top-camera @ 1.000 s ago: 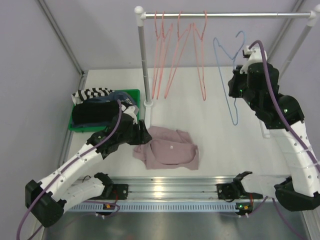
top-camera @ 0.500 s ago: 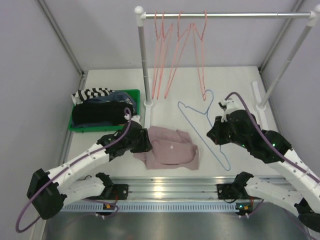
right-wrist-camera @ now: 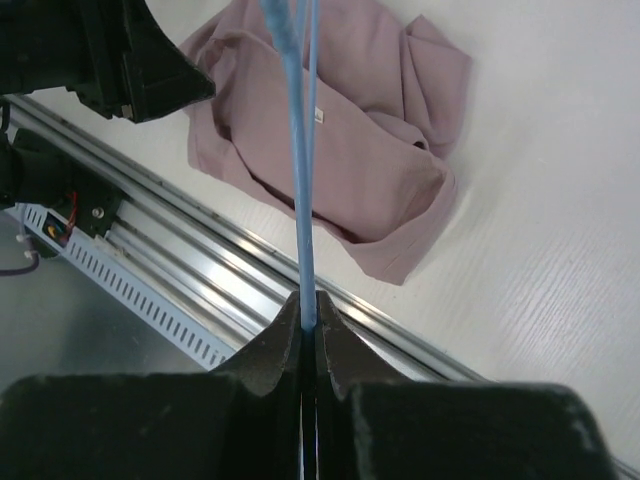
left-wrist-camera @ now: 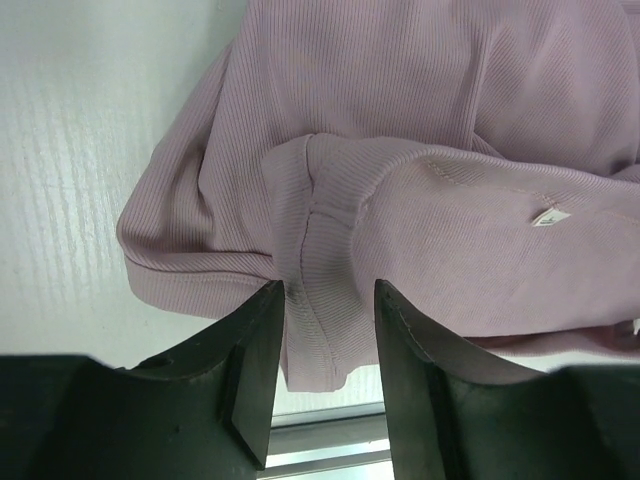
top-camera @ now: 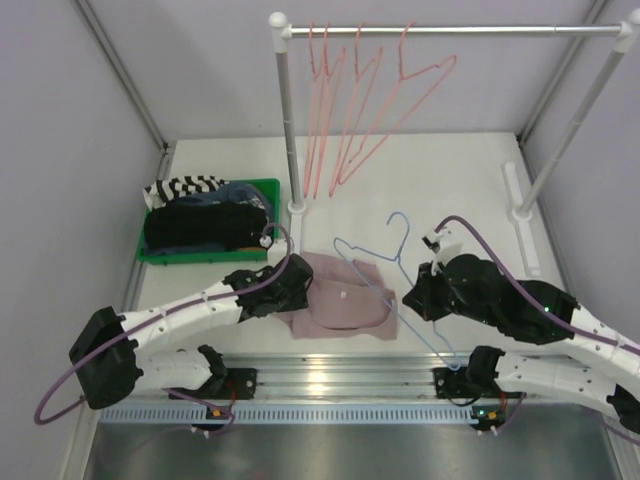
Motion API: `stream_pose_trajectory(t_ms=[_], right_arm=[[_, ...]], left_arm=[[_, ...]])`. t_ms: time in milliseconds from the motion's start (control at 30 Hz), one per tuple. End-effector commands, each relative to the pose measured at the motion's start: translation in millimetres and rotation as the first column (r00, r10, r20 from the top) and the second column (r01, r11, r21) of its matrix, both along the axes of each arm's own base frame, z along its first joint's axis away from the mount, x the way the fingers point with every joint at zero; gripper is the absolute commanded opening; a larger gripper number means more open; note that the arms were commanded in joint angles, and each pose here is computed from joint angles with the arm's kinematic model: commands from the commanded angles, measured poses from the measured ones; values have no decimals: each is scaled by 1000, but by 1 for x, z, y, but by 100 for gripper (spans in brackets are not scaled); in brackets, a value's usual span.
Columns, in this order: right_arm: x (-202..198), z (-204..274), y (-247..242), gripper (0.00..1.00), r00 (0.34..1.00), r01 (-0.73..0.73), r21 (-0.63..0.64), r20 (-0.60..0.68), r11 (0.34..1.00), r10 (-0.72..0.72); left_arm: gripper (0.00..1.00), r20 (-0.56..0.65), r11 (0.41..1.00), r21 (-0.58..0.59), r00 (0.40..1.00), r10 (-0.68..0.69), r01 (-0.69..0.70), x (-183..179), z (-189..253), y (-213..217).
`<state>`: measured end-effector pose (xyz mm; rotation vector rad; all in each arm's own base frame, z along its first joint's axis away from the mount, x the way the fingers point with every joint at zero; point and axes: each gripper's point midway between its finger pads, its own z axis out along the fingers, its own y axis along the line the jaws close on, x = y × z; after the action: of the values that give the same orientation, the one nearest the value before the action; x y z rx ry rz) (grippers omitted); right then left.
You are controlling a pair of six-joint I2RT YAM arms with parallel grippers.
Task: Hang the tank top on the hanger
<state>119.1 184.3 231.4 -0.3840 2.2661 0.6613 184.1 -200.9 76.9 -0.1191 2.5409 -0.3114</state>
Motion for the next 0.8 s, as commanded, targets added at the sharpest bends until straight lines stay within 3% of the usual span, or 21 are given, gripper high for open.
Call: stream_pose_trajectory(t_ms=[0,367,500,567,767], right_arm=[[-7,-1,1,0,1000,-12,28,-4,1000,12],[-36,-19,9,0,984,-166,38,-66,985,168],[-45,-23,13,0,970,-222,47,-90,974,226],[-50,-26,18,0,961,-257,61,-95,965,261],[-59,-37,33,0,932,-340,57,-113,939,344]], left_arm=[[46,54,997,6,996,72,-72,14,12,-4],[30,25,996,53,997,73,-74,10,6,0],[20,11,996,63,998,64,-65,6,5,3],[9,12,996,60,998,58,-59,3,7,5],[7,23,999,34,999,25,-26,-2,14,8]])
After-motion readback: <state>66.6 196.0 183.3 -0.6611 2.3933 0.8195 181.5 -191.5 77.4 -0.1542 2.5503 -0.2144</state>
